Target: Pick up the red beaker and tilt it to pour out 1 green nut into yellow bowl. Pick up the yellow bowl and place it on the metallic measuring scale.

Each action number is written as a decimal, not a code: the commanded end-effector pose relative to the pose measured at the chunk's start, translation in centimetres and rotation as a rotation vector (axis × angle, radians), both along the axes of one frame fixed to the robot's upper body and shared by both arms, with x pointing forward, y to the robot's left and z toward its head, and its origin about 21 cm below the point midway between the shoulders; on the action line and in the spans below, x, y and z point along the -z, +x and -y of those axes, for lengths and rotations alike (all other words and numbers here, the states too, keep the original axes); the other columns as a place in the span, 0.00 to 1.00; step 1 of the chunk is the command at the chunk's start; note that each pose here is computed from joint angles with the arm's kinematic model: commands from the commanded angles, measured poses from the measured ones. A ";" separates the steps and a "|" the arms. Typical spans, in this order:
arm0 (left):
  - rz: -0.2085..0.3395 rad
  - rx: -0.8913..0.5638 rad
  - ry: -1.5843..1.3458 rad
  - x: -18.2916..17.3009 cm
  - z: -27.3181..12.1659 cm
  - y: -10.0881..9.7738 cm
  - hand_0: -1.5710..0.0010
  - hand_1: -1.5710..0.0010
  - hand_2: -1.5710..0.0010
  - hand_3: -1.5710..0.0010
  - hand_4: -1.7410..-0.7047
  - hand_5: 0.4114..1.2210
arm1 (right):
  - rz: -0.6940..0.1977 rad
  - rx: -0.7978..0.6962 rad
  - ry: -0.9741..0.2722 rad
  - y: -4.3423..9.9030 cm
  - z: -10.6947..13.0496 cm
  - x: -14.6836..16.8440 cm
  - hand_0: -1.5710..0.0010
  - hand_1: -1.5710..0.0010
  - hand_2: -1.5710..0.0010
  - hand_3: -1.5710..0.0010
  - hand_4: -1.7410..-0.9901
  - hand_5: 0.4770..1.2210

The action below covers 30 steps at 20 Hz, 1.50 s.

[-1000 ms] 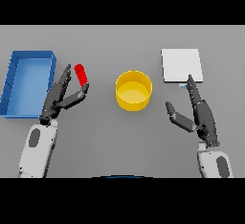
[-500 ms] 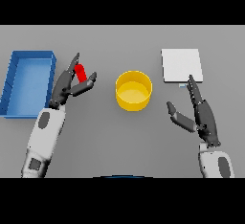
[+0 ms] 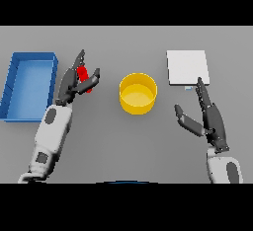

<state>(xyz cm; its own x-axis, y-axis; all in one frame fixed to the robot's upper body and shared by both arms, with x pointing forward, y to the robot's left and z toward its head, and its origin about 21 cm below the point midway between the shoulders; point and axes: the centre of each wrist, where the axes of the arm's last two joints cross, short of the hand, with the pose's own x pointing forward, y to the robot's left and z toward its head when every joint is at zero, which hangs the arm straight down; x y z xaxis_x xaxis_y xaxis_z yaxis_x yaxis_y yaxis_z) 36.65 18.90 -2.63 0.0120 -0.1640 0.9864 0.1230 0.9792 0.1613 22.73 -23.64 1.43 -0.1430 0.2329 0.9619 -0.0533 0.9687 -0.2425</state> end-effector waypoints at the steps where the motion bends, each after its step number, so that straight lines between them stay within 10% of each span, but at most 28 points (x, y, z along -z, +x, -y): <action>1: -0.003 -0.012 -0.015 0.3 0.4 0.2 0.95 0.94 0.90 0.91 0.36 0.43 | 0.009 -0.001 0.004 -0.1 0.1 0.0 1.00 1.00 1.00 1.00 0.66 0.23; 5: 0.015 -0.068 0.037 0.6 1.7 0.6 0.52 0.50 0.46 0.44 0.21 0.73 | 0.002 0.001 0.011 -0.2 0.0 -0.2 1.00 1.00 1.00 1.00 0.67 0.23; 11: 0.047 -0.035 0.075 0.6 2.2 0.6 0.14 0.13 0.12 0.17 0.17 0.93 | 0.004 -0.009 0.019 -0.2 -0.1 0.1 1.00 1.00 1.00 1.00 0.65 0.23; 30: 0.176 0.118 0.177 -7.1 1.2 2.0 0.01 0.01 0.01 0.01 0.01 0.89 | 0.056 -0.007 -0.054 -0.3 0.0 0.1 1.00 1.00 1.00 1.00 0.71 0.25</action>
<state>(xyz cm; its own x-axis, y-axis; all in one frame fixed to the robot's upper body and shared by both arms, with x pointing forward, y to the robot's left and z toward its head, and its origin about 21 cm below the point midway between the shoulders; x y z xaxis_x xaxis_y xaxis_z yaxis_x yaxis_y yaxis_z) 38.64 17.66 4.46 -0.1878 -0.3241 0.9272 0.1883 0.9146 0.3578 22.44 -23.63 1.35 -0.1993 0.2830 0.9382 -0.0454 0.9537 -0.2973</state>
